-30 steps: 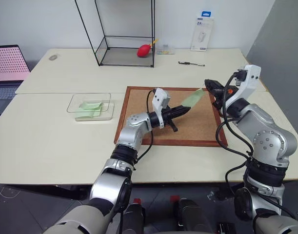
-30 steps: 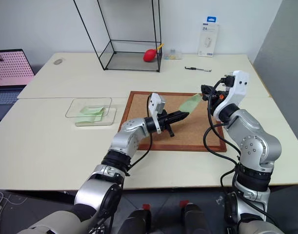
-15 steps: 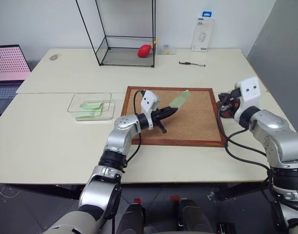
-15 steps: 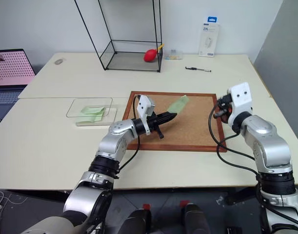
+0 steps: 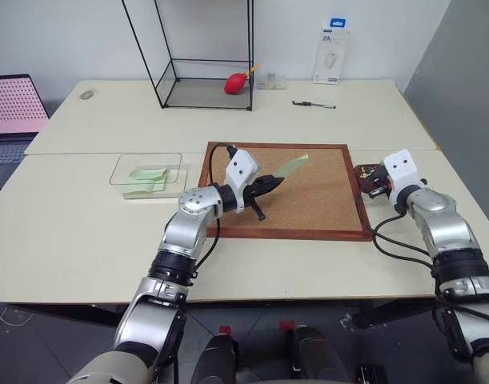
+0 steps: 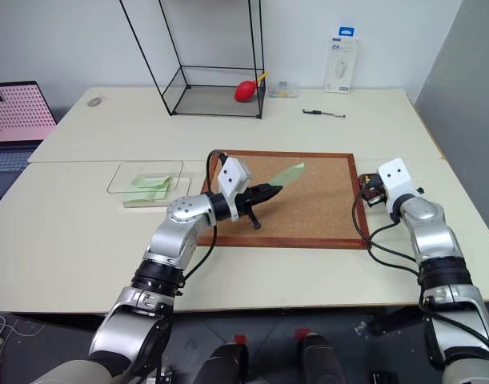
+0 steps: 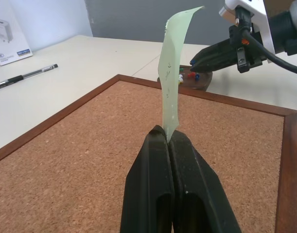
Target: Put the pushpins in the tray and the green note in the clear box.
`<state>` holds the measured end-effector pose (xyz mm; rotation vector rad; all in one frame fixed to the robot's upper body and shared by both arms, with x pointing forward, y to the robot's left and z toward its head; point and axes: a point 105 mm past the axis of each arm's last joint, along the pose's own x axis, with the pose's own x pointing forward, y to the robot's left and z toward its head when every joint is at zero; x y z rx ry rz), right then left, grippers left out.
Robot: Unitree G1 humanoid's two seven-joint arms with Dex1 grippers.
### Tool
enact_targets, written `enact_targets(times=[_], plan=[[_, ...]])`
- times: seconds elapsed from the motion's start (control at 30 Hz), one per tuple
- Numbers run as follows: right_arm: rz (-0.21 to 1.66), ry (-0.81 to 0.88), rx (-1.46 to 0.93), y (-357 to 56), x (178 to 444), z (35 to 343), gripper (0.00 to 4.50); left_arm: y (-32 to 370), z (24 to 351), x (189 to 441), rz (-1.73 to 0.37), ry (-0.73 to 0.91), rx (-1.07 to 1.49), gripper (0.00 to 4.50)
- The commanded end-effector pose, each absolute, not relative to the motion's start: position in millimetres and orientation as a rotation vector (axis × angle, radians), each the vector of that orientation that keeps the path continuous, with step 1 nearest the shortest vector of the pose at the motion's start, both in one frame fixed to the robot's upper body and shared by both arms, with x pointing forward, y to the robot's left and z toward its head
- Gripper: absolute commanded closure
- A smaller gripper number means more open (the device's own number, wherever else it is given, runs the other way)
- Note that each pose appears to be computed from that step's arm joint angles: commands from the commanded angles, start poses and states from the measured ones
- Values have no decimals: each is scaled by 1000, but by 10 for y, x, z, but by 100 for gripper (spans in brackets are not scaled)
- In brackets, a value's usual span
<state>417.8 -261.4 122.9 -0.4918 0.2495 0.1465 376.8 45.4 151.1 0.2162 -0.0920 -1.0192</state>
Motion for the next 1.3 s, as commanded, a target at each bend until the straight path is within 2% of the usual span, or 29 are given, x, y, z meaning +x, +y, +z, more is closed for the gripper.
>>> enact_targets(times=[0.03, 0.23, 0.4, 0.63, 0.77, 0.93, 1.3], plan=[[152, 194, -509, -2603, 4247, 1385, 269, 442, 1663, 3748, -1016, -150, 238, 450], [150, 170, -500, -2604, 4258, 1454, 152, 463, 1674, 3762, -1007, -152, 240, 450], [173, 95, -485, -2556, 4200, 1659, 65, 508, 1730, 3797, -985, -159, 251, 450], [441, -53, -451, -2057, 3878, 1985, 65, 950, 1919, 3894, -848, -144, 314, 450], [729, -134, -384, -1469, 3584, 2185, 65, 1465, 1983, 3882, -735, -78, 386, 450], [935, -131, -324, -1005, 3363, 2249, 65, 2035, 2058, 3838, -589, 2, 538, 450], [1068, -73, -284, -648, 3249, 2119, 65, 2720, 1991, 3789, -366, 139, 700, 450]])
